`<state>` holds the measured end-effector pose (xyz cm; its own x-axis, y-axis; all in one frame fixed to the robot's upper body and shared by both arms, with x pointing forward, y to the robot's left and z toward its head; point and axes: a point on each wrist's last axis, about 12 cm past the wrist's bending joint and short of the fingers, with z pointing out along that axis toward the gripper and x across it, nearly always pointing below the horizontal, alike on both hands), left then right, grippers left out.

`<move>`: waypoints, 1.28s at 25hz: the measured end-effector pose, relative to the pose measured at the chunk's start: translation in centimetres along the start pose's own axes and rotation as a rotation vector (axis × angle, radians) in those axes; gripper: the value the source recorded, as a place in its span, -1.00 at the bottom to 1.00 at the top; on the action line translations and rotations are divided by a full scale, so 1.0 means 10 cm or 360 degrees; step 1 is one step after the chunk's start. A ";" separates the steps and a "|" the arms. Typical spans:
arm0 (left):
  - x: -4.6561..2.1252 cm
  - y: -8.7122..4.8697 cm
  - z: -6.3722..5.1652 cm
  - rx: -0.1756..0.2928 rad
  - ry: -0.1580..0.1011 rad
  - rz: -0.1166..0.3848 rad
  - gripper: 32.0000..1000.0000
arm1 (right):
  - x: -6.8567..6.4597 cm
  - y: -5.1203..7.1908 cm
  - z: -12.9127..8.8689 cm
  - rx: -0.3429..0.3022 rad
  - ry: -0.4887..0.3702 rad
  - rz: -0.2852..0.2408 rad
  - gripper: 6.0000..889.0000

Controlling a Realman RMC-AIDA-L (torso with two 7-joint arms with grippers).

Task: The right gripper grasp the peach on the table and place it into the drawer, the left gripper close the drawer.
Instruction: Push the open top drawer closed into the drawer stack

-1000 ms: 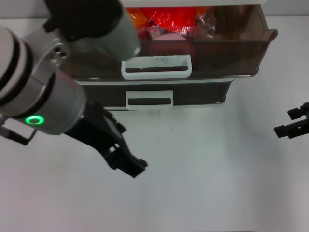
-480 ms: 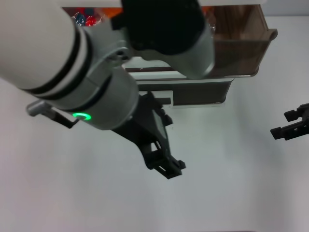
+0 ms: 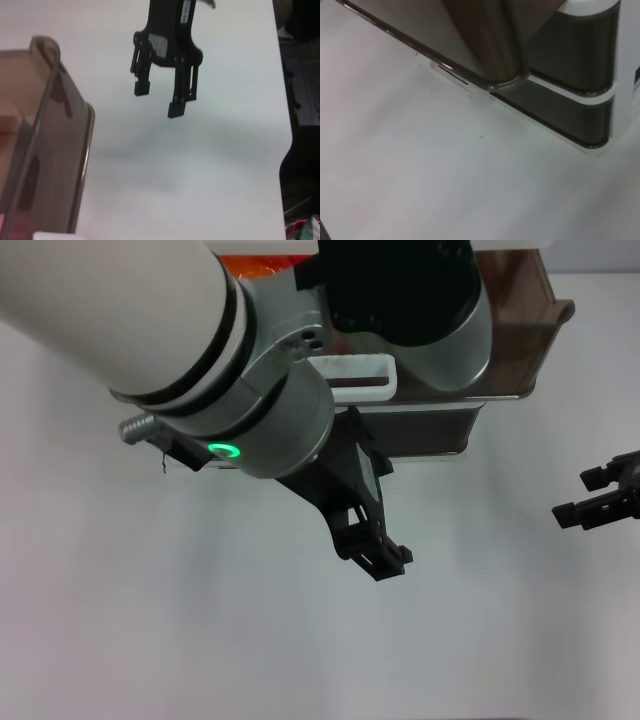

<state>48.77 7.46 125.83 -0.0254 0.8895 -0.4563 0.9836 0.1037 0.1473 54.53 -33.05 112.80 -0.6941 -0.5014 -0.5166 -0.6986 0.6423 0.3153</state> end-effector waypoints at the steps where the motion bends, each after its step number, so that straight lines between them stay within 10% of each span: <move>1: 0.004 0.01 0.02 0.0004 0.0007 -0.0005 0.67 | -0.01 0.00 0.00 -0.0001 0.0001 -0.0002 0.83; 32: -0.082 0.49 0.15 -0.0115 -0.0023 -0.0025 0.67 | -0.08 0.00 0.02 -0.0003 -0.0017 -0.0015 0.83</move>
<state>53.88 6.56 125.59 -0.0377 0.8812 -0.4713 0.9678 0.1497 0.2025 55.09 -32.52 113.07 -0.6856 -0.5012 -0.5280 -0.7054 0.6365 0.3118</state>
